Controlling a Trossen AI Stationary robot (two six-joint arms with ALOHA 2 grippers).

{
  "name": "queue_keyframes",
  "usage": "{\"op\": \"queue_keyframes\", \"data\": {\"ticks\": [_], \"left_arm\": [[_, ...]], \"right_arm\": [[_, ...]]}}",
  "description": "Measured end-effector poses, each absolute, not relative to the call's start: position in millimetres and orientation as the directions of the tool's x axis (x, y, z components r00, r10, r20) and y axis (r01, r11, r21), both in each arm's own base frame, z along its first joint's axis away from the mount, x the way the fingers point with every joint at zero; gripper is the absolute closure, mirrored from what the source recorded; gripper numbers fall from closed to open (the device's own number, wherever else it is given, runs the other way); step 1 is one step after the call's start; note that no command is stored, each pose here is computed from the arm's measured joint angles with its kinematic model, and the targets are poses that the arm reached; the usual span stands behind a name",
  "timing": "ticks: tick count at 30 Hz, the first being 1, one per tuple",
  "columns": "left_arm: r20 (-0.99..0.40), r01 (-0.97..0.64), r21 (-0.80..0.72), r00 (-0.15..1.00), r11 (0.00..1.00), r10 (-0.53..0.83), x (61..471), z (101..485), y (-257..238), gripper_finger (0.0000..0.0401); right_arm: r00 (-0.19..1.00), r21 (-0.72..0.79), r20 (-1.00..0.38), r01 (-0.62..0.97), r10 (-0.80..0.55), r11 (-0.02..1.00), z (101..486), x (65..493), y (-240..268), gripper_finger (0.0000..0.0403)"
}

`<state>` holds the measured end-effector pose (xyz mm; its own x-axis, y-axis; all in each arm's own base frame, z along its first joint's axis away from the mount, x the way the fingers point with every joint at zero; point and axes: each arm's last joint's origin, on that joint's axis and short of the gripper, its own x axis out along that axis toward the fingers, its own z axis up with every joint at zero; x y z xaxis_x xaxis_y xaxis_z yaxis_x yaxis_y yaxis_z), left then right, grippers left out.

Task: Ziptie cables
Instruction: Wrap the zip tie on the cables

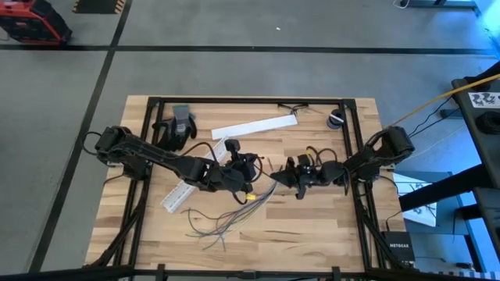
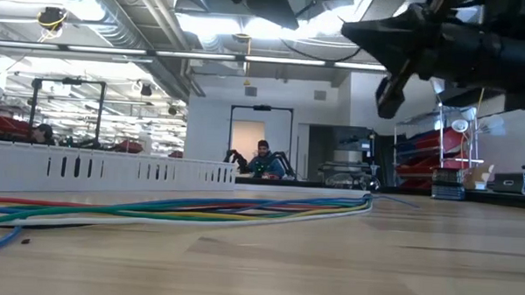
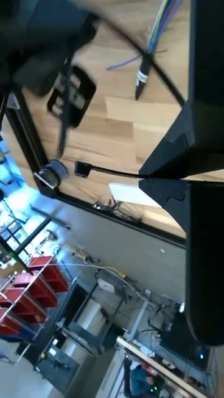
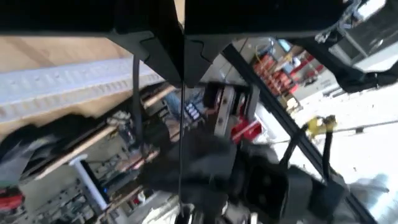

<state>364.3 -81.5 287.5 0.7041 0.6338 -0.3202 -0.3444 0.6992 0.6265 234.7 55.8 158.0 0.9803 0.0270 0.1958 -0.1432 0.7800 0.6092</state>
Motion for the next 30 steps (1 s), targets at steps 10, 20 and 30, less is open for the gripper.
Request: {"op": "queue_keyframes", "data": {"ticks": [10,20,30], "left_arm": [[-0.329,-0.364,0.599,0.7,0.713,0.634,378,277,-67,0.0401],[-0.286,-0.338,0.638,0.73,0.691,0.621,377,285,-75,0.0401],[-0.248,-0.309,0.623,0.794,0.719,0.555,384,293,-68,0.0401]], "right_arm": [[0.979,0.595,0.201,-0.157,0.044,0.788,166,239,57,0.0403],[0.981,0.611,0.192,-0.123,0.005,0.782,161,231,54,0.0403],[0.981,0.608,0.192,-0.144,0.032,0.781,163,236,56,0.0403]]}}
